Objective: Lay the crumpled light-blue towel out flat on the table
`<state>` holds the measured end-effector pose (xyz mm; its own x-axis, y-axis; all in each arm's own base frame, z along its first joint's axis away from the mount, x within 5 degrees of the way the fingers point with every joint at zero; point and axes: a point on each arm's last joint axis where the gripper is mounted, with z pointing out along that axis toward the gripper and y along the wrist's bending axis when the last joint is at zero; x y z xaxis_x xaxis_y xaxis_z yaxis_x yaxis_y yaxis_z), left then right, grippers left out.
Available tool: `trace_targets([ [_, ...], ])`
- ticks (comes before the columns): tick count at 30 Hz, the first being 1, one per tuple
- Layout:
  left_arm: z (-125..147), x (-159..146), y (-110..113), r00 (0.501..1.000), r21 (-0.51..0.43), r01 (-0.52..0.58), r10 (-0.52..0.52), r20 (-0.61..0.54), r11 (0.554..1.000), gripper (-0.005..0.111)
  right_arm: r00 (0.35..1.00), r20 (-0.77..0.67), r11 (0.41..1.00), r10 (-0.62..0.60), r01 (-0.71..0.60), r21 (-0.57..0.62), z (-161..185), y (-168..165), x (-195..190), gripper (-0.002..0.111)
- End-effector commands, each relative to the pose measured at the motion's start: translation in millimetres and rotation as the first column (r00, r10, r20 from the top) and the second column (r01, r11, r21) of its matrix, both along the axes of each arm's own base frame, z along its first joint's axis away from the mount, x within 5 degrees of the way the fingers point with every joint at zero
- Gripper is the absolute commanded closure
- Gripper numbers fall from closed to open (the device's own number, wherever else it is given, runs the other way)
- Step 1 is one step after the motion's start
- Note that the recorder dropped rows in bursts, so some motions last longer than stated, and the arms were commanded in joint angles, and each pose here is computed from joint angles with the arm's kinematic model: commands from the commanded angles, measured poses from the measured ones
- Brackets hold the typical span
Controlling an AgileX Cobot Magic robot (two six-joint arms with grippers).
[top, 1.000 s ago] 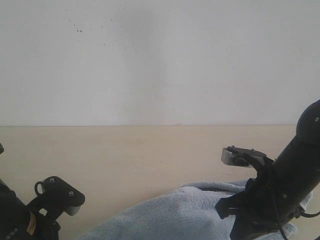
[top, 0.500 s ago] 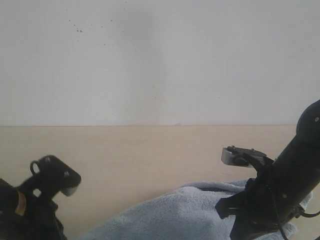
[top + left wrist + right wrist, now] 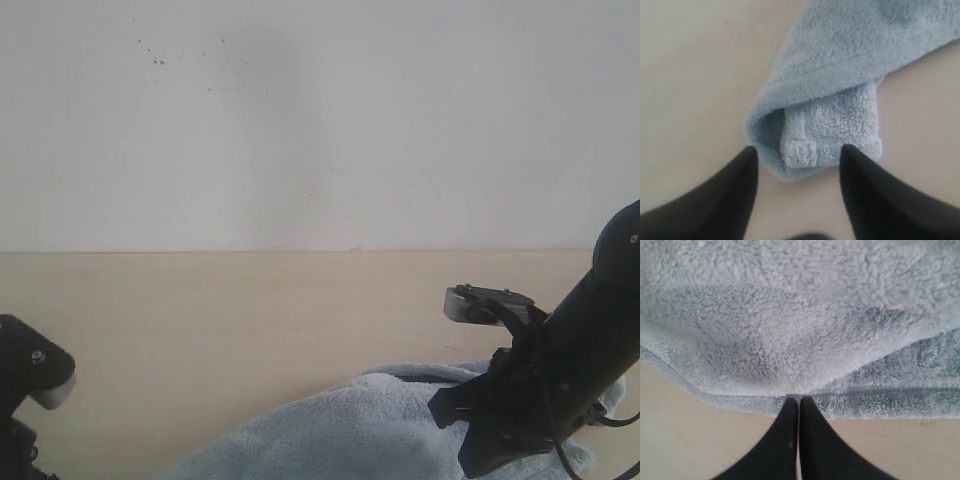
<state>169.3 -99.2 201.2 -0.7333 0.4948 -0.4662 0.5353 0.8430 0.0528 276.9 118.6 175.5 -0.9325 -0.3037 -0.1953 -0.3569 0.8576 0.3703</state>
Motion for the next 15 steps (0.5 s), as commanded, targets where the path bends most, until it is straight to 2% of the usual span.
trace_targets([
  [1, -16, 6, -3, 0.997, -0.018, -0.063, 0.062, -0.045, 0.998, 0.050, 1.000, 0.007, 1.000, 0.004, -0.004, 0.006, 2, 1, 0, 0.108],
  [9, -51, 19, -11, 0.992, 0.044, -0.043, 0.048, -0.117, 0.998, 0.051, 1.000, -0.007, 1.000, 0.007, -0.007, 0.011, 2, 1, -1, 0.108],
  [15, -62, 21, -12, 0.982, 0.092, -0.039, 0.055, -0.182, 0.995, 0.051, 1.000, -0.007, 1.000, 0.005, -0.005, 0.014, 2, 2, -1, 0.108],
])
